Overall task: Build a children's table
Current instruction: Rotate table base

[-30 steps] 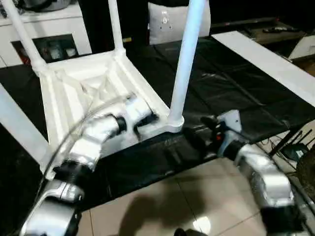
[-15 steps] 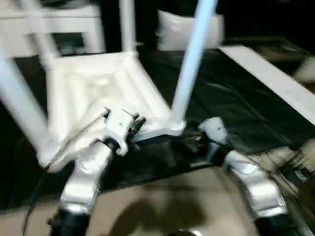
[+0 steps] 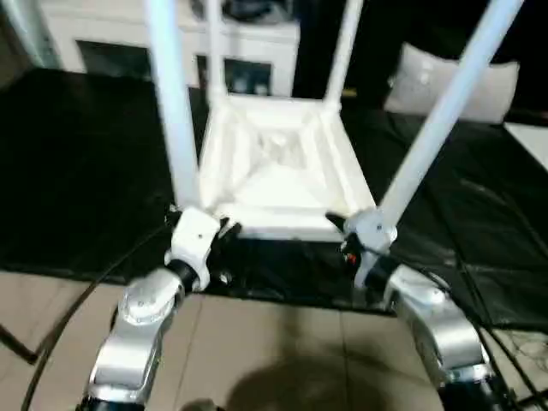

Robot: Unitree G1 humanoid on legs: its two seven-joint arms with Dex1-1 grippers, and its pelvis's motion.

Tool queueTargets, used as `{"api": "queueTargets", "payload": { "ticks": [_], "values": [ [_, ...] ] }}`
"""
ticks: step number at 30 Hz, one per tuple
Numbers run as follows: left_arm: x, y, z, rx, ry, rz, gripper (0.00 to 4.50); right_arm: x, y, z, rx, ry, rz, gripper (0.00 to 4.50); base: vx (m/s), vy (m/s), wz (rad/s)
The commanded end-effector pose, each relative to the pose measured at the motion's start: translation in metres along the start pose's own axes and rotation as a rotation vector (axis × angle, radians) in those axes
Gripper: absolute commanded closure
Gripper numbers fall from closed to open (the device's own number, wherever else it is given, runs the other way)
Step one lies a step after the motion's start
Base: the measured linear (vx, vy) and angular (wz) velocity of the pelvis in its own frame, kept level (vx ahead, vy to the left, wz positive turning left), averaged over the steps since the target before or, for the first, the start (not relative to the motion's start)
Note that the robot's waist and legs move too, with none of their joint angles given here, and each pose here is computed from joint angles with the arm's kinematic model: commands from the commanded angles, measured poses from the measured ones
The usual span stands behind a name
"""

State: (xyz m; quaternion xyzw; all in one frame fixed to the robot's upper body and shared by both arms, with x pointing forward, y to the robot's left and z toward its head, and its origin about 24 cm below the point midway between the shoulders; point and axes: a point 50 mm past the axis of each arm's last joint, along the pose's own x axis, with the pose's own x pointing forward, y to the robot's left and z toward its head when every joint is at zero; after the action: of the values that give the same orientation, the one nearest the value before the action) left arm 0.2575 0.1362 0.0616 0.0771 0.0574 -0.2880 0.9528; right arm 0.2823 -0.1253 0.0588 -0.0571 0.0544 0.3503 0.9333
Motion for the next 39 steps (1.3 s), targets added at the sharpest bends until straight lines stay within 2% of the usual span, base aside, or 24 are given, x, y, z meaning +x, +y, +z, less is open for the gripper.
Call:
{"api": "queueTargets", "payload": {
  "ticks": [1, 2, 4, 5, 8, 12, 13, 16, 17, 19, 21, 23, 27, 29, 30, 33, 34, 39],
  "values": [
    [-0.004, 0.002, 0.003, -0.01, 0.006, -0.039, 2.95, 0.001, -0.014, 0.001, -0.02, 0.008, -0.058, 0.0, 0.0, 0.0, 0.0],
    [-0.006, 0.003, 0.002, -0.01, 0.015, -0.039, 2.95, 0.001, -0.019, 0.002, -0.02, 0.015, -0.074, 0.0, 0.0, 0.0, 0.0],
    [-0.015, 0.009, -0.003, -0.002, 0.047, -0.036, 2.8, 0.002, -0.029, 0.006, 0.075, -0.002, -0.077, 0.0, 0.0, 0.0, 0.0],
    [-0.016, 0.01, -0.003, -0.002, 0.05, -0.035, 2.69, 0.002, -0.031, 0.007, 0.094, -0.004, -0.072, 0.0, 0.0, 0.0, 0.0],
    [-0.024, 0.015, -0.004, -0.004, 0.056, -0.027, 2.57, 0.001, -0.041, 0.011, 0.091, -0.015, -0.094, 0.0, 0.0, 0.0, 0.0],
    [-0.041, 0.019, -0.006, -0.004, 0.09, -0.078, 2.13, -0.002, -0.063, 0.017, 0.075, -0.073, -0.166, 0.0, 0.0, 0.0, 0.0],
    [-0.042, 0.018, -0.007, -0.005, 0.095, -0.085, 2.01, -0.003, -0.065, 0.017, 0.073, -0.073, -0.174, 0.0, 0.0, 0.0, 0.0],
    [-0.051, 0.018, -0.008, -0.003, 0.116, -0.113, 1.82, -0.01, -0.082, 0.016, 0.072, -0.075, -0.291, 0.0, 0.0, 0.0, 0.0],
    [-0.056, 0.021, -0.009, 0.002, 0.125, -0.112, 1.82, -0.017, -0.094, 0.015, 0.095, -0.079, -0.385, 0.0, 0.0, 0.0, 0.0],
    [-0.059, 0.024, -0.009, 0.007, 0.131, -0.106, 1.51, -0.025, -0.103, 0.013, 0.118, -0.077, -0.454, 0.0, 0.0, 0.0, 0.0],
    [-0.063, 0.028, -0.008, 0.007, 0.135, -0.102, 1.46, -0.034, -0.111, 0.009, 0.137, -0.071, -0.506, 0.0, 0.0, 0.0, 0.0],
    [-0.065, 0.031, -0.007, 0.009, 0.136, -0.102, 1.3, -0.037, -0.112, 0.007, 0.134, -0.071, -0.507, 0.0, 0.0, 0.0, 0.0],
    [-0.064, 0.056, 0.0, 0.043, 0.103, 0.0, 0.98, -0.038, -0.102, -0.002, 0.056, -0.011, -0.423, 0.0, 0.0, 0.0, 0.0],
    [-0.059, 0.062, 0.004, 0.038, 0.067, 0.016, 0.77, -0.035, -0.094, -0.004, 0.095, 0.002, -0.363, 0.0, 0.0, 0.0, 0.0],
    [-0.051, 0.066, 0.009, 0.024, 0.029, -0.001, 0.7, -0.03, -0.084, -0.007, 0.07, 0.032, -0.303, 0.0, 0.0, 0.0, 0.0],
    [-0.038, 0.067, 0.013, 0.012, 0.0, -0.047, 0.62, -0.022, -0.075, -0.015, 0.054, 0.086, -0.275, 0.0, 0.0, 0.0, 0.0],
    [-0.037, 0.067, 0.013, 0.012, -0.002, -0.05, 0.35, -0.022, -0.075, -0.016, 0.056, 0.089, -0.275, 0.0, 0.0, 0.0, 0.0],
    [-0.006, 0.065, 0.022, -0.009, -0.062, -0.133, 0.11, -0.01, -0.065, -0.026, 0.176, 0.131, -0.29, 0.0, 0.0, 0.0, 0.0]
  ]
}}
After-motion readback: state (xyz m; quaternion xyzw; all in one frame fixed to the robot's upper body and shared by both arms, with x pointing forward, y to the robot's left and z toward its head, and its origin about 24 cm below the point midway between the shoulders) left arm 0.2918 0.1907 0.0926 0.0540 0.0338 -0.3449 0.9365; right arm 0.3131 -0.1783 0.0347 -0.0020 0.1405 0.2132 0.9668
